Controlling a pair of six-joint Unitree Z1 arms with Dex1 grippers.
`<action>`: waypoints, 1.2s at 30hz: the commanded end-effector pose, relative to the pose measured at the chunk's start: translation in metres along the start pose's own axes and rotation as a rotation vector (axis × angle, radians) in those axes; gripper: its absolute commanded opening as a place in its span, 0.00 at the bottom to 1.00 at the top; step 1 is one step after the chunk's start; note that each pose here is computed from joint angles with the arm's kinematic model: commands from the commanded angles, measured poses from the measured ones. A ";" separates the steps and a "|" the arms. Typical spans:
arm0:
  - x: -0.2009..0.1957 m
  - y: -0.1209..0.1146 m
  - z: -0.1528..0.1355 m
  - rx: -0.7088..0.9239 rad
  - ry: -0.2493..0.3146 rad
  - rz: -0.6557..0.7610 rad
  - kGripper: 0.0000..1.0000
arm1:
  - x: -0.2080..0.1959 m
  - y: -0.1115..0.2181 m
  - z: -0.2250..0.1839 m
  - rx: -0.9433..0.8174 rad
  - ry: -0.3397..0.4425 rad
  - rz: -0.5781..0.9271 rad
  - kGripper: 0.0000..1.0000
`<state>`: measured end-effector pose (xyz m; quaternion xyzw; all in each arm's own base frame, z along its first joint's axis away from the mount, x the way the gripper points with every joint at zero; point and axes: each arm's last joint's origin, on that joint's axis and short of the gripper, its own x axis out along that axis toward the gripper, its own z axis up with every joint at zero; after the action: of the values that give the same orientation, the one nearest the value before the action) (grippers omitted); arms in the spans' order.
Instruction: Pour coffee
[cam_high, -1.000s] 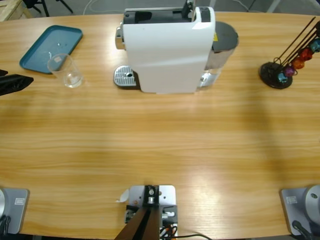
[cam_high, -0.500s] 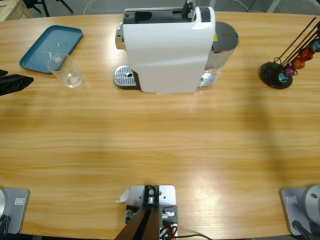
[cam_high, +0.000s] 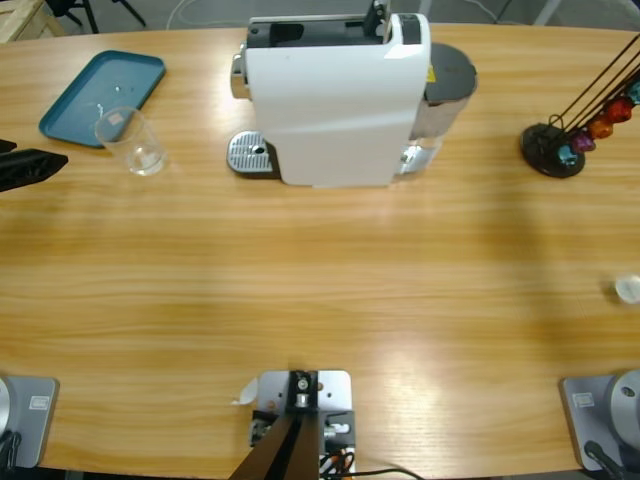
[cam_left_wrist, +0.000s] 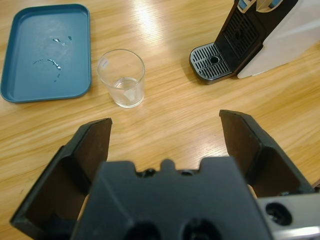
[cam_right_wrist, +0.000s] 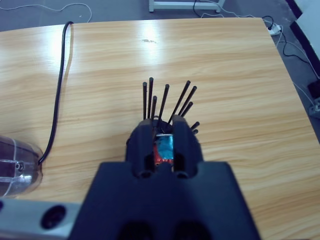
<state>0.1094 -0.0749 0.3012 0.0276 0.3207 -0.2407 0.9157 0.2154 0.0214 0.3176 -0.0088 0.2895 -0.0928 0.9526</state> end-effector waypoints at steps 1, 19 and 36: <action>0.010 -0.001 -0.008 0.020 0.048 -0.014 0.93 | 0.008 -0.003 -0.011 -0.006 0.053 -0.012 0.00; 0.009 -0.001 -0.009 0.020 0.046 -0.016 0.93 | -0.046 -0.014 -0.033 -0.036 0.040 0.033 0.89; 0.010 -0.001 -0.008 0.022 0.050 -0.015 0.93 | 0.000 0.002 -0.049 -0.062 0.049 -0.003 0.89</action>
<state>0.1094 -0.0751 0.3013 0.0277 0.3198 -0.2416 0.9157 0.1834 0.0229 0.2957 -0.0195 0.2926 -0.0825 0.9525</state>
